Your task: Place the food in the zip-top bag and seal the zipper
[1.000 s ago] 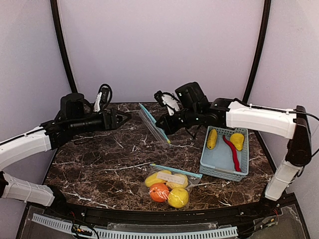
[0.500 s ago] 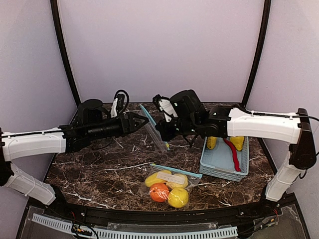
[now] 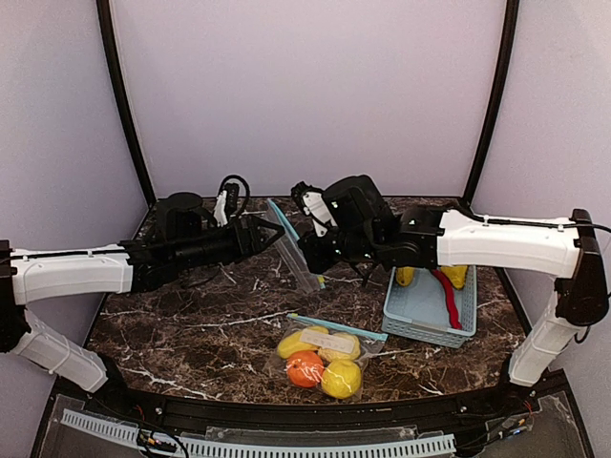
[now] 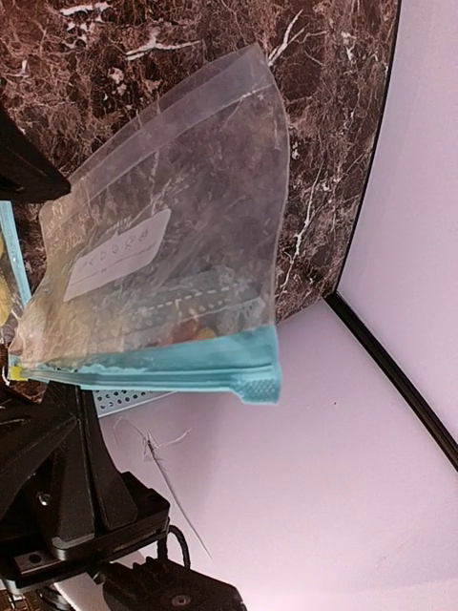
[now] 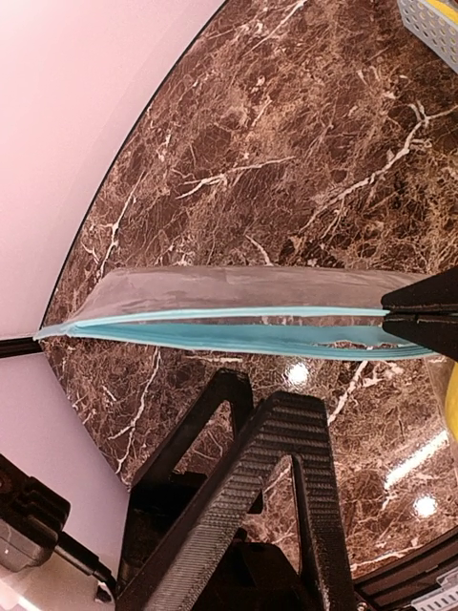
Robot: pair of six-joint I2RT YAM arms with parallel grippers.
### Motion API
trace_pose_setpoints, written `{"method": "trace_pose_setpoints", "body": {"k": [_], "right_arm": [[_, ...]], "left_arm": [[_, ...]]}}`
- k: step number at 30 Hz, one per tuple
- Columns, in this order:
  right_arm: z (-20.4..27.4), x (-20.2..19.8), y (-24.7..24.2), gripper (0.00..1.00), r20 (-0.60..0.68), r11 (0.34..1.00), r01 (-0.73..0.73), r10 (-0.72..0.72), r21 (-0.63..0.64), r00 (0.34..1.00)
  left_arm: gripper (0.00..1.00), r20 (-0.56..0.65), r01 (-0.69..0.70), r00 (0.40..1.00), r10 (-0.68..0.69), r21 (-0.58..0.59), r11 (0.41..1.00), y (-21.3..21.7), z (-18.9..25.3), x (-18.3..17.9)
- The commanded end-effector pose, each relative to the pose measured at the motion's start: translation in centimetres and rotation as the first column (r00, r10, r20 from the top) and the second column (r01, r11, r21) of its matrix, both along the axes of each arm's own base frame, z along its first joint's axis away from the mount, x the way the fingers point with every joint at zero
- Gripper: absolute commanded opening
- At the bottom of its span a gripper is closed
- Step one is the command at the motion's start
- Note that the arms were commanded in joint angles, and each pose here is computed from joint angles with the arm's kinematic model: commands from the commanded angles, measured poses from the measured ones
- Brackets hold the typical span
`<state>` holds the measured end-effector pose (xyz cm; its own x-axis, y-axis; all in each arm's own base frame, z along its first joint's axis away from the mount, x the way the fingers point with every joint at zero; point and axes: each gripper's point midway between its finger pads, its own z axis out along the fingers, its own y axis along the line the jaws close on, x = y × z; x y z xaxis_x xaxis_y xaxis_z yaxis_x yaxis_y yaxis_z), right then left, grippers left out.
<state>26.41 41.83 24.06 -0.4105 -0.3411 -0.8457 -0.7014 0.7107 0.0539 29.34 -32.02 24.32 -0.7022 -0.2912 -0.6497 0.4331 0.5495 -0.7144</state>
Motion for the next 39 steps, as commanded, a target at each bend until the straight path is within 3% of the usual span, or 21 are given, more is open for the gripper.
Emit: {"method": "trace_pose_setpoints", "body": {"k": [1,13,14,17,21,39], "right_arm": [[0.6,-0.1,0.5,0.00,0.034,1.000,0.004,-0.004,-0.008,0.999],[-0.1,-0.1,0.7,0.00,0.044,0.999,0.012,-0.010,-0.052,0.999],[-0.1,-0.1,0.7,0.00,0.044,0.998,0.013,-0.011,-0.053,0.999],[-0.1,0.0,0.6,0.00,0.048,0.998,0.020,-0.017,-0.055,0.999],[-0.1,0.0,0.6,0.00,0.050,0.998,0.022,-0.019,-0.057,0.999],[-1.7,-0.2,1.2,0.00,0.051,0.994,-0.002,0.007,-0.113,0.999]], "left_arm": [[0.73,0.020,-0.007,1.000,0.007,-0.029,1.000,-0.4,1.2,0.4],[0.72,0.015,0.001,1.000,-0.001,-0.017,1.000,-1.0,0.4,0.8],[0.71,0.015,0.000,1.000,0.000,-0.015,1.000,-1.0,0.4,0.9],[0.53,0.007,0.005,1.000,-0.004,-0.005,1.000,-1.2,0.0,0.9],[0.46,-0.005,-0.001,1.000,0.001,0.009,1.000,-1.3,-0.5,1.2],[0.42,-0.036,-0.038,0.999,0.040,0.048,0.998,-1.5,-1.8,2.4]]}}
